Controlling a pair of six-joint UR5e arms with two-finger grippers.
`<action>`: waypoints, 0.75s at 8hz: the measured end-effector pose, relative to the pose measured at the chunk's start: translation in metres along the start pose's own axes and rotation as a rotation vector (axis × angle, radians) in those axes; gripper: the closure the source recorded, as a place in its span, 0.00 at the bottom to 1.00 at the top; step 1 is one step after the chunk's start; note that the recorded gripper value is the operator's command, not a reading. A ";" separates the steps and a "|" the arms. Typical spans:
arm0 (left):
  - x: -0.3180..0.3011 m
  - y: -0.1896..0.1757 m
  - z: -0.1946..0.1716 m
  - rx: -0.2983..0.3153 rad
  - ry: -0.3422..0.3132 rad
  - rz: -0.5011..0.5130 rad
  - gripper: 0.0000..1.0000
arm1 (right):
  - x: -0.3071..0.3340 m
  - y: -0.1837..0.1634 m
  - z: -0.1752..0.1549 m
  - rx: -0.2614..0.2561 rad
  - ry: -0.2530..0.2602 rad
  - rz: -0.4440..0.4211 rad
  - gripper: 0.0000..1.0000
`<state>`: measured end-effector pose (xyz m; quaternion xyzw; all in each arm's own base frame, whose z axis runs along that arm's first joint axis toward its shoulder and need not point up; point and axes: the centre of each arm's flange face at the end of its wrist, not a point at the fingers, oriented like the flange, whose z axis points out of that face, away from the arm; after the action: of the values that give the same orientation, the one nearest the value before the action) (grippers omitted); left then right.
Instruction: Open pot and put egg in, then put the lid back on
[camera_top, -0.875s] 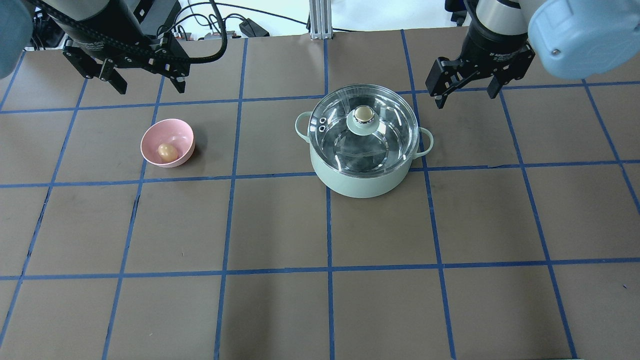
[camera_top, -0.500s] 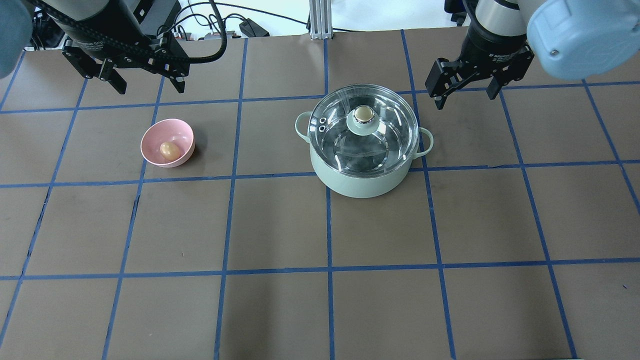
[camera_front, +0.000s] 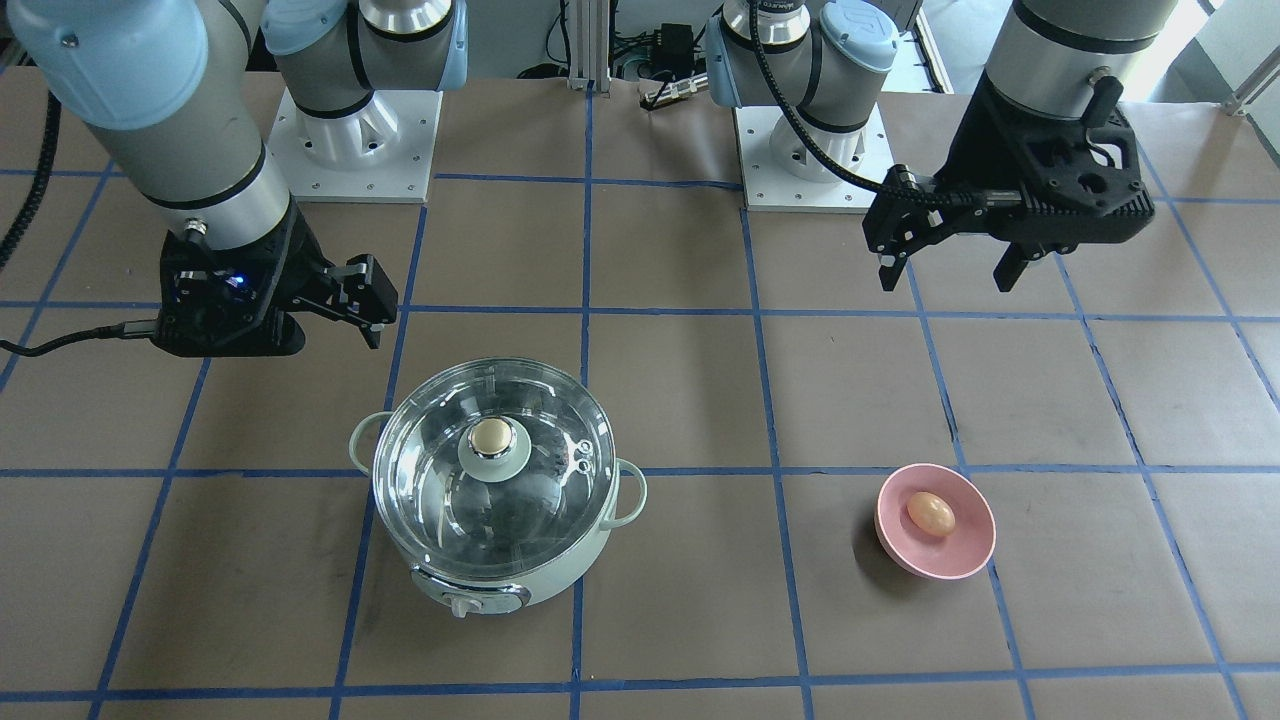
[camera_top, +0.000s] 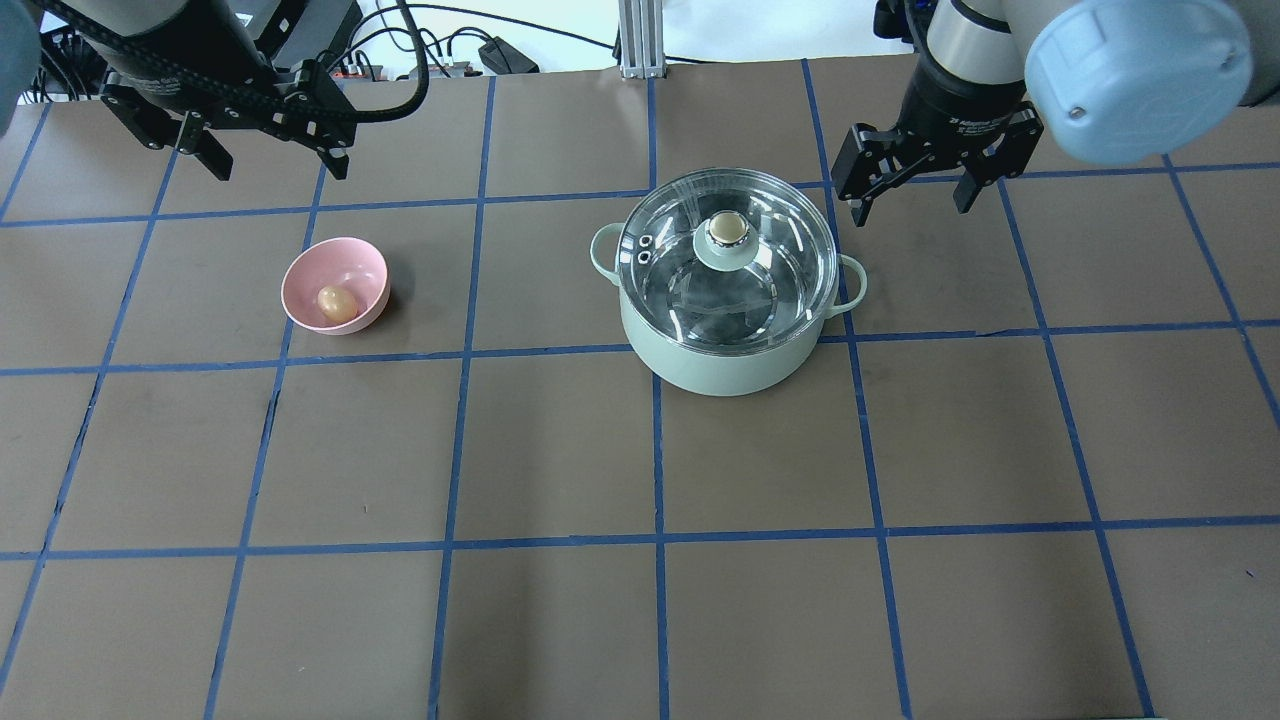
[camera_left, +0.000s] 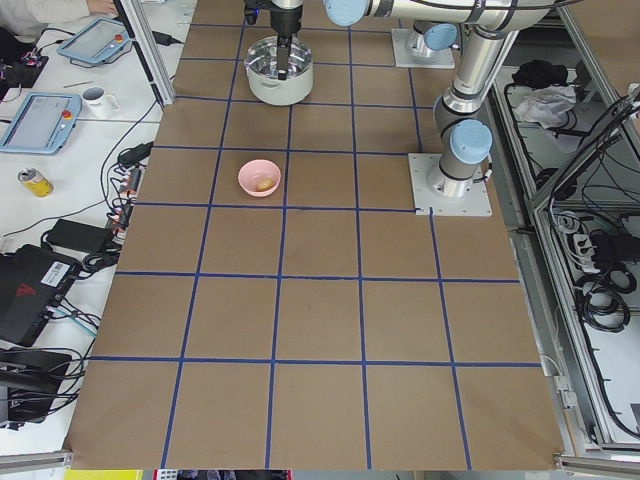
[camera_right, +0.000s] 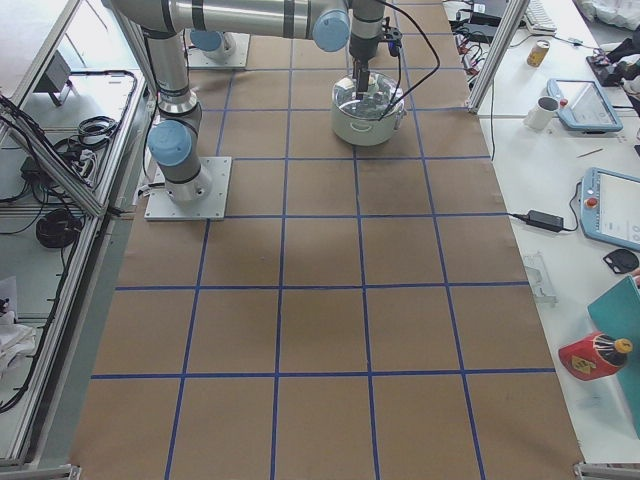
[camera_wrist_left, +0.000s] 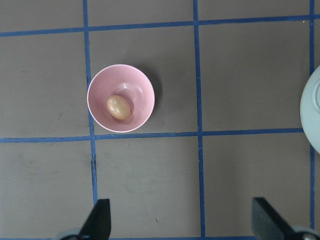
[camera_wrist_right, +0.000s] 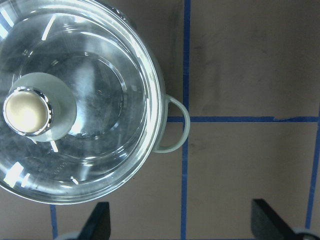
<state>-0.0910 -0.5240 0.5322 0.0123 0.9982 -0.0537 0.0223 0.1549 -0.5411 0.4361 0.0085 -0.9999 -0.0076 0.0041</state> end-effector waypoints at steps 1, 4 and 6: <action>-0.014 -0.006 0.007 -0.004 -0.002 0.012 0.00 | -0.017 -0.004 0.008 0.008 -0.001 0.037 0.00; -0.059 -0.050 0.065 -0.004 -0.009 0.015 0.00 | -0.092 -0.009 0.026 0.108 -0.019 0.007 0.00; -0.067 -0.066 0.110 -0.045 -0.004 0.018 0.00 | -0.110 -0.018 0.048 0.112 -0.024 0.025 0.00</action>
<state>-0.0209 -0.6031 0.4335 0.0209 0.9990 -0.0313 0.0250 0.2645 -0.5568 0.3872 -0.0038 -0.9988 0.0483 -0.0085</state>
